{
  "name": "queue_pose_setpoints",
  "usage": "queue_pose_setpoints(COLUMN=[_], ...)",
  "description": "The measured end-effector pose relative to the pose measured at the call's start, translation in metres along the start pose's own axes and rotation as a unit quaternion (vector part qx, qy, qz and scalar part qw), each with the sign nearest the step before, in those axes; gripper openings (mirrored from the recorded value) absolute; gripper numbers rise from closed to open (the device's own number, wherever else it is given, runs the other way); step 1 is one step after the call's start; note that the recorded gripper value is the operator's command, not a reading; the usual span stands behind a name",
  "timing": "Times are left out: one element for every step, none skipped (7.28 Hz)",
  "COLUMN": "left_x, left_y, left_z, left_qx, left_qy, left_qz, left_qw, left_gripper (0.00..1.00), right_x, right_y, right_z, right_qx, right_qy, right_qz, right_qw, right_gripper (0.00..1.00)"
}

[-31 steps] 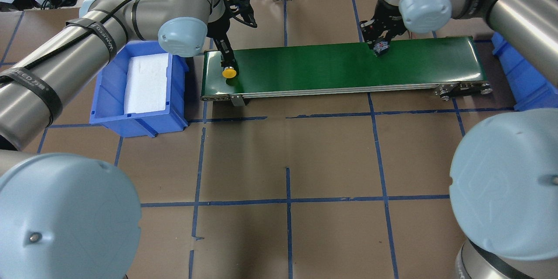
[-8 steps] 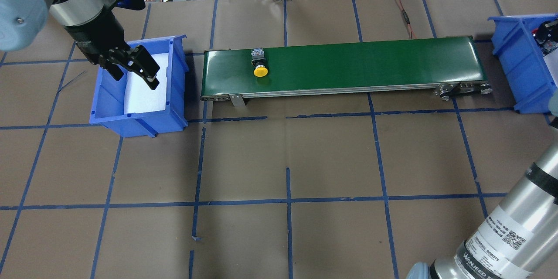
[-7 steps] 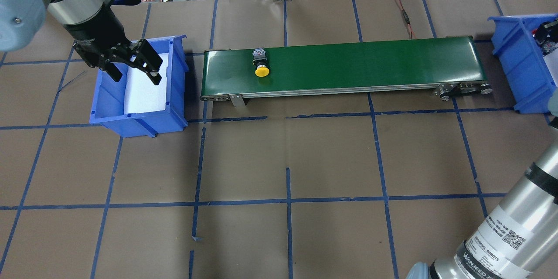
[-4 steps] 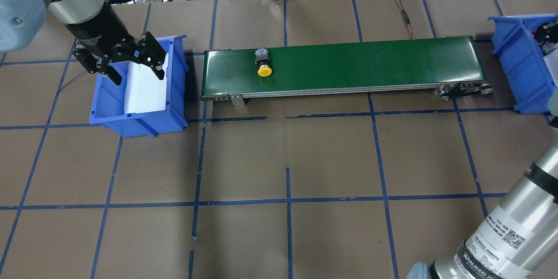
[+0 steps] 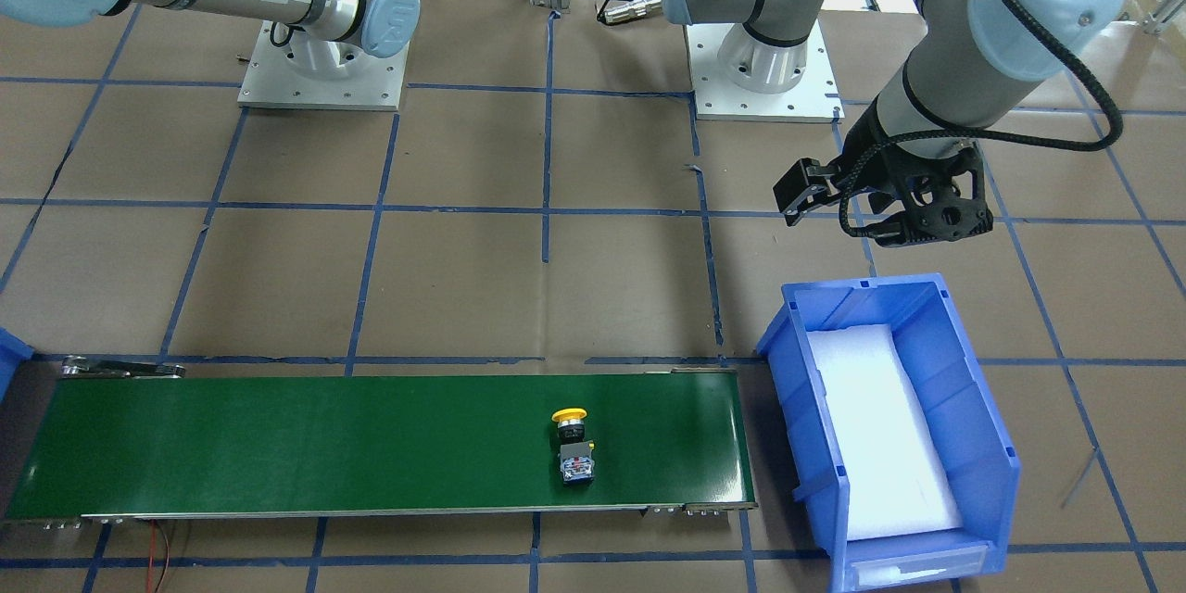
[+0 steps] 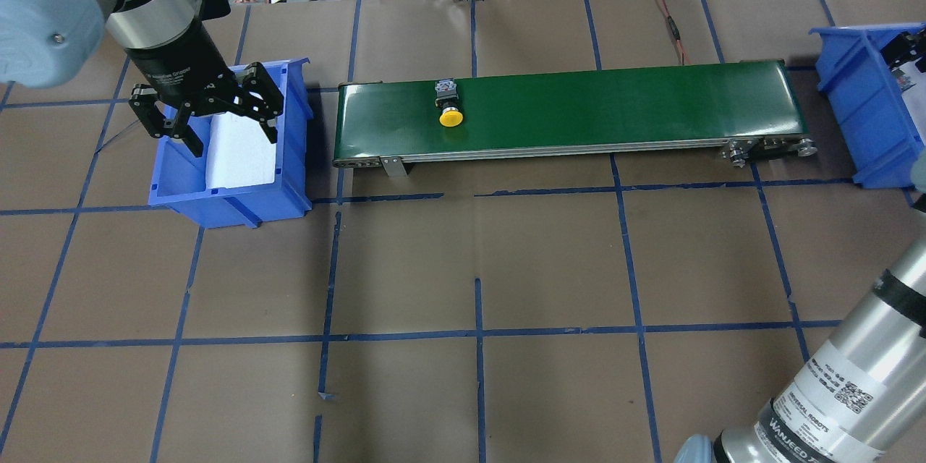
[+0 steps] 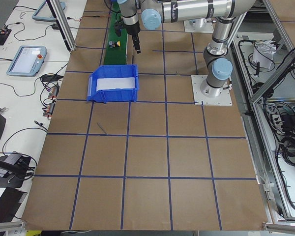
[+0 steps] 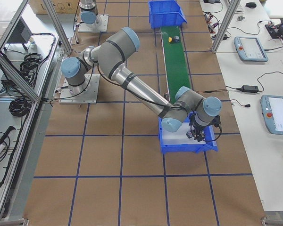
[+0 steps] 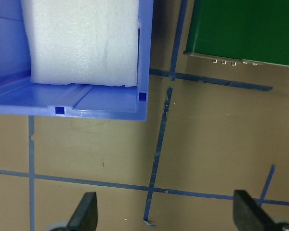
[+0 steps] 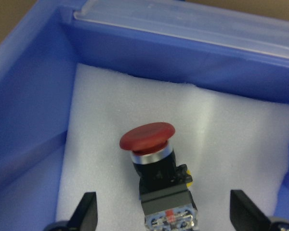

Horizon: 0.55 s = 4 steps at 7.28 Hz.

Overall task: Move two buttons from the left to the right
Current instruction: 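Release the red button and move the right gripper back toward the conveyor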

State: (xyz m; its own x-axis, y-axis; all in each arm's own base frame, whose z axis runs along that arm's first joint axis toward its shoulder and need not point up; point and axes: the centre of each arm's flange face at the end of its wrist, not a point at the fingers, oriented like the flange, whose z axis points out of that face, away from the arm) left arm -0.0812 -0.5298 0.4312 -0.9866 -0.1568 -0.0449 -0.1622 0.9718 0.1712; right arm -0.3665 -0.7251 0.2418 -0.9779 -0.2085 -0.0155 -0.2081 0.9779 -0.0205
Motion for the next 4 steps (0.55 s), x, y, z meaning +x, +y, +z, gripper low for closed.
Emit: queue_pose_setpoints(left_x=[-0.003,-0.003,-0.003,-0.003], left_y=[-0.001,-0.003,-0.003,-0.002], left_z=[0.002,0.005,0.005,0.004], left_qx=[-0.006,-0.010,-0.011,-0.010], left_qy=[-0.008,-0.009,-0.009,-0.010], left_qz=[-0.001,-0.001,-0.002,-0.002], left_qw=[0.9999,0.9999,0.9999,0.9999], left_gripper=[1.00,1.00,1.00,1.00], right_x=[-0.002,-0.008,-0.018,-0.030], right_y=[0.001,0.003,0.005,0.005], right_z=[-0.017,-0.047,-0.083,-0.114], right_qx=[0.005,0.013,0.028,0.048], right_qy=[0.003,0.005,0.009,0.014], right_qz=[0.000,-0.001,-0.004,-0.009], right_qw=[1.0000,0.9999,0.9995,0.9987], right_gripper=[0.99,1.00,1.00,1.00])
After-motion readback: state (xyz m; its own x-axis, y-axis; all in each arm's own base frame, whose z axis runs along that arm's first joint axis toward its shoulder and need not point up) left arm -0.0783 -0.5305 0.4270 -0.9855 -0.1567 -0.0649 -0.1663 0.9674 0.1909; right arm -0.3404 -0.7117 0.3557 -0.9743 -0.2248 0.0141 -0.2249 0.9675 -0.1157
